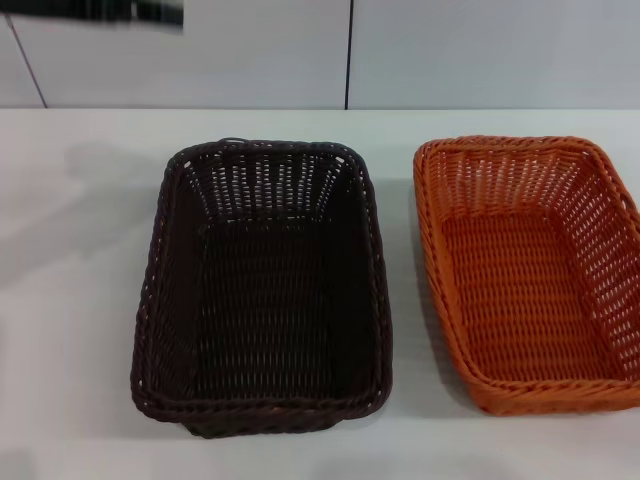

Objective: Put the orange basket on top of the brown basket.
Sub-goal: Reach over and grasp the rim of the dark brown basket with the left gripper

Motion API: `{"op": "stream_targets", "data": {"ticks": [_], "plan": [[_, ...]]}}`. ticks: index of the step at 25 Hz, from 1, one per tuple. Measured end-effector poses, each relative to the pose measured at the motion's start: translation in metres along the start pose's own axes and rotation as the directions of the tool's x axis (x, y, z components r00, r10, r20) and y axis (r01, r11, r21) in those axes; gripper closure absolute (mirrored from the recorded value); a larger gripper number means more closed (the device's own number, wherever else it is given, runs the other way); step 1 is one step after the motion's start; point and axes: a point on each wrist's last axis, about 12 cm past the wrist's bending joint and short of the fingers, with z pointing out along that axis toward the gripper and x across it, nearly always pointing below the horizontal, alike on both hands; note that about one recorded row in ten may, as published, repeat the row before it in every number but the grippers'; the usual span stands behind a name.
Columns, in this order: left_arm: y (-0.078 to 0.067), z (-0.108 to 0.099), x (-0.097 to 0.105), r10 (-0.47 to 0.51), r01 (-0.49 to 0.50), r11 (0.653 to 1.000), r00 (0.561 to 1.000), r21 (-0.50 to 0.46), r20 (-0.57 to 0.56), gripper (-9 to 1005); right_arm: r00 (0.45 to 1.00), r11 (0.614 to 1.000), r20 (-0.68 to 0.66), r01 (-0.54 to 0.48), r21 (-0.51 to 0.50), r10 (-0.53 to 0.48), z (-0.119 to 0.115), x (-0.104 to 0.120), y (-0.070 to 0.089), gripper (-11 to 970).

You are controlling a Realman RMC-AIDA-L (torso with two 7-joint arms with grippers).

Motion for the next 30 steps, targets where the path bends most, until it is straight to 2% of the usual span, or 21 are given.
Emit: {"op": "stream_targets", "data": {"ticks": [4,6,10,15,16,20,21,23,30], "plan": [[-0.022,0.002,0.0,0.055,-0.072,0.993,0.982,-0.089,-0.18,171,1.0,1.0,0.001,0.001,-0.001,-0.001,0.0,0.0,0.0,319],[-0.036,0.006,0.006,0.079,-0.121,0.981,0.962,-0.151,-0.261,171,1.0,1.0,0.001,0.002,-0.001,-0.002,0.001,0.0,0.0,319],[-0.042,0.012,0.018,0.063,-0.136,0.97,0.941,-0.202,-0.332,170,1.0,1.0,-0.003,0.004,0.002,-0.004,0.0,0.0,0.0,319],[-0.044,0.019,0.03,0.026,-0.121,0.965,0.927,-0.232,-0.375,170,1.0,1.0,-0.005,0.005,0.005,-0.005,0.0,0.0,-0.001,319],[-0.043,0.021,0.038,-0.011,-0.097,0.963,0.919,-0.251,-0.394,170,1.0,1.0,-0.006,0.006,0.006,-0.006,-0.001,0.0,-0.002,319],[-0.042,0.022,0.044,-0.057,-0.062,0.959,0.913,-0.276,-0.405,171,1.0,1.0,-0.007,0.007,0.01,-0.006,-0.002,0.0,-0.003,319],[-0.041,0.022,0.052,-0.108,-0.023,0.954,0.905,-0.3,-0.412,171,1.0,1.0,-0.009,0.007,0.013,-0.007,-0.002,0.001,-0.004,319],[-0.04,0.023,0.061,-0.139,0.001,0.951,0.895,-0.309,-0.425,171,1.0,1.0,-0.01,0.007,0.014,-0.007,-0.002,0.001,-0.004,319],[-0.04,0.034,0.08,-0.177,0.03,0.95,0.873,-0.312,-0.455,170,1.0,1.0,-0.013,0.008,0.016,-0.008,-0.003,0.001,-0.005,319]]}}
